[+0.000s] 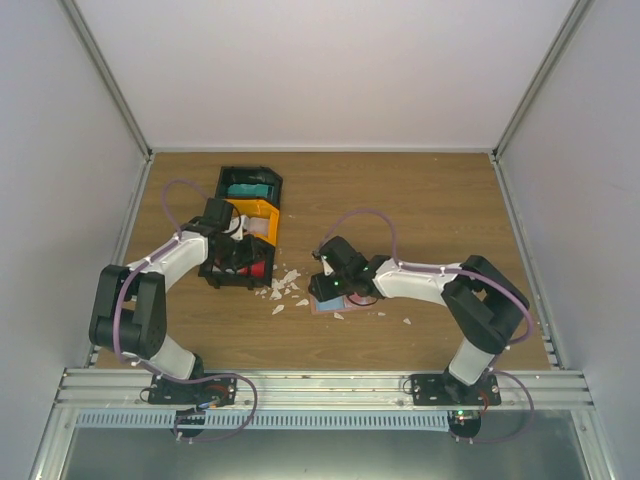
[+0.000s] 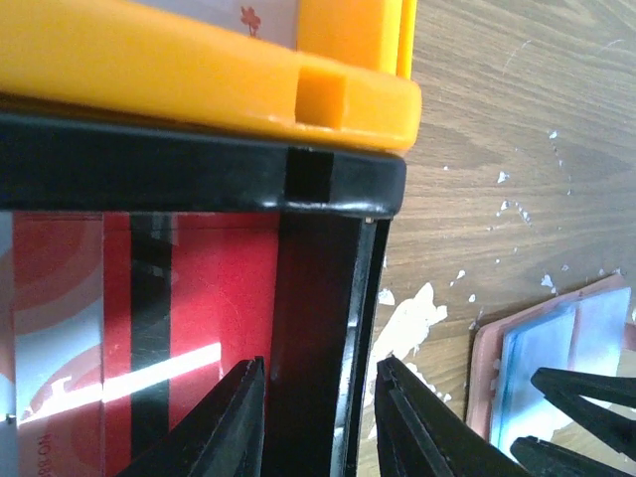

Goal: Put the credit cards into the card holder
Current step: Adjust the storage box at the center of the board.

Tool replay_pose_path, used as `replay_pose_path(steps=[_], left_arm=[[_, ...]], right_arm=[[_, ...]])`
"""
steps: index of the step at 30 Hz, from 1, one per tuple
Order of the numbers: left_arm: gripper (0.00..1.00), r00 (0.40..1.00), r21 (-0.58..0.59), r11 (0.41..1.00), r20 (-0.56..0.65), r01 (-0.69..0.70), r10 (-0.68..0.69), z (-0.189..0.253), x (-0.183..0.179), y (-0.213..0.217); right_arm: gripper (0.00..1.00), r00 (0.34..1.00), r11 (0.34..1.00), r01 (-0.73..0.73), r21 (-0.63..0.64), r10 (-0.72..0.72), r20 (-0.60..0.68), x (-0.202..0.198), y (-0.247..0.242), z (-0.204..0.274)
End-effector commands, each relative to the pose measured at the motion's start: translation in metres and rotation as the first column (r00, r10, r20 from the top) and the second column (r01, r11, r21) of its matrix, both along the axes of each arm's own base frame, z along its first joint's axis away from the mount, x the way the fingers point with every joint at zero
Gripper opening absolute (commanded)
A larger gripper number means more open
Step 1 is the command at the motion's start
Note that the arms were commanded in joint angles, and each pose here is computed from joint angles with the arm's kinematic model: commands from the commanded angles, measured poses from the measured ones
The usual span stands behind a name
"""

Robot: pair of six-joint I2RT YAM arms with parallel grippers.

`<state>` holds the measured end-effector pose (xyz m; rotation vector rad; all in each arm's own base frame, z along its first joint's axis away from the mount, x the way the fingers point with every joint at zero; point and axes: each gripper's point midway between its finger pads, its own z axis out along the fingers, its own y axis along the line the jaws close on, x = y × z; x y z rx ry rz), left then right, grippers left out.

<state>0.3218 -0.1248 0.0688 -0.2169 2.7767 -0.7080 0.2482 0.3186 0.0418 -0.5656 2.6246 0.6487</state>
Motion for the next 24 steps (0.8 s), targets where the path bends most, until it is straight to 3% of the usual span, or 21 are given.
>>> replay_pose_path(steps=[1,8,14,24], left_arm=[[0.34,1.0,-0.052,0.999,0.029,0.007,-0.006,0.008,0.002,-0.008],[0.46,0.987,0.18,0.971,0.054,-0.158,0.151,-0.001,0.006,0.038],[0.5,0.984,0.208,0.962,0.067,-0.176,0.165,0.001,0.004,0.045],[0.58,0.987,0.246,0.955,0.041,-0.163,0.158,-0.006,0.002,0.052]], right_arm=[[0.44,0.998,0.998,-0.047,0.032,0.046,0.033,0.004,0.022,0.006],[0.4,0.99,0.992,-0.094,0.086,0.085,0.11,0.016,0.064,0.021],[0.4,0.98,0.989,-0.147,0.035,0.141,0.138,0.025,0.102,0.01],[0.4,0.953,0.952,-0.29,0.102,0.277,0.126,-0.003,0.143,0.001]])
